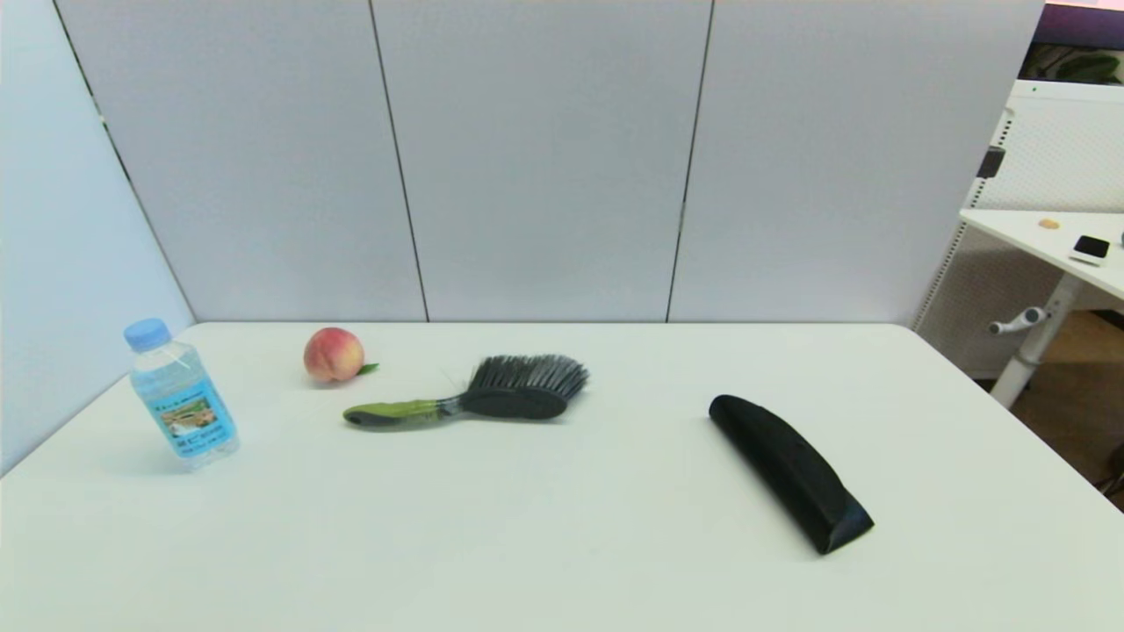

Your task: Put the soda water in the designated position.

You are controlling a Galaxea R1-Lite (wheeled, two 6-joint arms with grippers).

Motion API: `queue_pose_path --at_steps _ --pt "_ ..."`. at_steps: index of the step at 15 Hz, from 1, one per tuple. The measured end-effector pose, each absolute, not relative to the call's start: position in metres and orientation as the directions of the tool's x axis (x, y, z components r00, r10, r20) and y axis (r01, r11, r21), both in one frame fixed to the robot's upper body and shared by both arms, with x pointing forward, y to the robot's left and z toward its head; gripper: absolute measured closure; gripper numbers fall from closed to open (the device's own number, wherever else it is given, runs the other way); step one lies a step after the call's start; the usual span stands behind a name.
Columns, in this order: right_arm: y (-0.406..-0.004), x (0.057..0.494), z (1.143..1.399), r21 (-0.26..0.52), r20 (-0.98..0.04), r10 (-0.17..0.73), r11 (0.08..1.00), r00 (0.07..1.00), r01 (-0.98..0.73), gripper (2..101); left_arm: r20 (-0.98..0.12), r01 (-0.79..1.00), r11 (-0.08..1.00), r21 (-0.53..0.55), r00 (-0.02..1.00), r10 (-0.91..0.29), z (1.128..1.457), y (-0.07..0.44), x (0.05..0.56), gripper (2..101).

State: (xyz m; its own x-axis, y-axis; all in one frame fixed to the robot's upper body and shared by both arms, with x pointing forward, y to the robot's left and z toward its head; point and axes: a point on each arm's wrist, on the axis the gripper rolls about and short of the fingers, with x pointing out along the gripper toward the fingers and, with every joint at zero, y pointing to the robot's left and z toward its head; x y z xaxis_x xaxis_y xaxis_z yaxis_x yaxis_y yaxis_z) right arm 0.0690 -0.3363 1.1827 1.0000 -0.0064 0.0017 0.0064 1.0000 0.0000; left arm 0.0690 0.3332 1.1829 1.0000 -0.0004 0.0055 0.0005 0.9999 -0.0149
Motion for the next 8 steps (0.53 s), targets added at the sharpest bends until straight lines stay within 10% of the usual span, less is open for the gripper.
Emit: queue_pose_path --at_steps 8 --pt "-0.3363 0.0690 1.1826 0.000 0.002 -0.007 1.000 1.000 0.007 4.3 0.005 0.001 1.000 -0.015 1.000 0.000 1.1829 0.3332 0.0690 5.4"
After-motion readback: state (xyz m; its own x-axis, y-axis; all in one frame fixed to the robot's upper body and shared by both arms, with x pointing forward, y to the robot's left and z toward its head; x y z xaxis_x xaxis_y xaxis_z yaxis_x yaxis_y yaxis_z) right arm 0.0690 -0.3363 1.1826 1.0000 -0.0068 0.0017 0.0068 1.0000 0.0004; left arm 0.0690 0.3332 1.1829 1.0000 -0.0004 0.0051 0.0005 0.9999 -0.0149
